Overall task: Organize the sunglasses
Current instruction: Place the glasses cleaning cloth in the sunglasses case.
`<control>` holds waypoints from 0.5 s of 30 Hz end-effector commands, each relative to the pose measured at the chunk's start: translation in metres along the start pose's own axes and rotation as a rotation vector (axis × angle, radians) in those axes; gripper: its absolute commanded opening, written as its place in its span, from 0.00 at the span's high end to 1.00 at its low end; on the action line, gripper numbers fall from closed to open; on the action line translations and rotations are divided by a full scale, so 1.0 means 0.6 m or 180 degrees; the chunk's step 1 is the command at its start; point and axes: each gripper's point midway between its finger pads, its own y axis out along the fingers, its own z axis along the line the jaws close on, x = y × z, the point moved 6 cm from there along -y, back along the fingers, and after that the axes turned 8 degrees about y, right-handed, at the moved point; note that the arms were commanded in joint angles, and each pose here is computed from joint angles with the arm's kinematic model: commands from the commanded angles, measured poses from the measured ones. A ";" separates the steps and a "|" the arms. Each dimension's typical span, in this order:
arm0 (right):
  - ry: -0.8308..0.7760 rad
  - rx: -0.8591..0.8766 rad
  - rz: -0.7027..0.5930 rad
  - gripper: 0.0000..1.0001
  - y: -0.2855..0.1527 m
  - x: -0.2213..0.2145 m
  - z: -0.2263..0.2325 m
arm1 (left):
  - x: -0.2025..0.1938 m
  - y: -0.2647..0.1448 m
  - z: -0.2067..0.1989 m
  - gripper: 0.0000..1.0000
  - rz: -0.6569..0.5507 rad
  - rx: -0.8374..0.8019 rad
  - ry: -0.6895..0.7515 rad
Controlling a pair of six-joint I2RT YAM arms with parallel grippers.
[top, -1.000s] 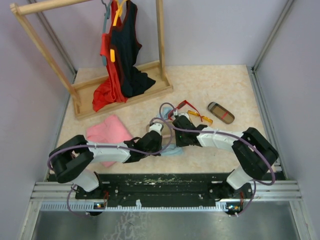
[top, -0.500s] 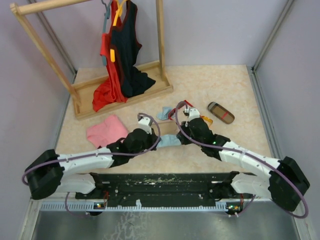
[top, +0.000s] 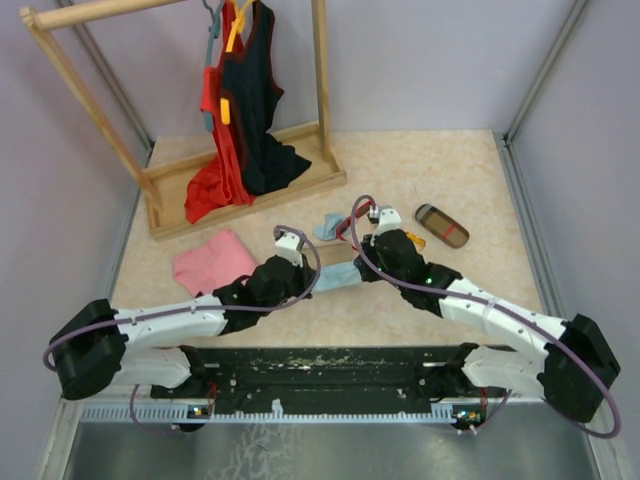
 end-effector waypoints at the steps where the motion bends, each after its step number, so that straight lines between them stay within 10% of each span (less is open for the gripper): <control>1: -0.0054 -0.0134 -0.0080 1.00 0.013 0.052 0.026 | 0.013 0.023 0.014 1.00 0.0099 0.0360 -0.0020; 15: -0.0144 -0.0336 0.0519 1.00 0.101 0.054 0.030 | 0.020 0.070 0.062 1.00 0.0371 0.0570 -0.0079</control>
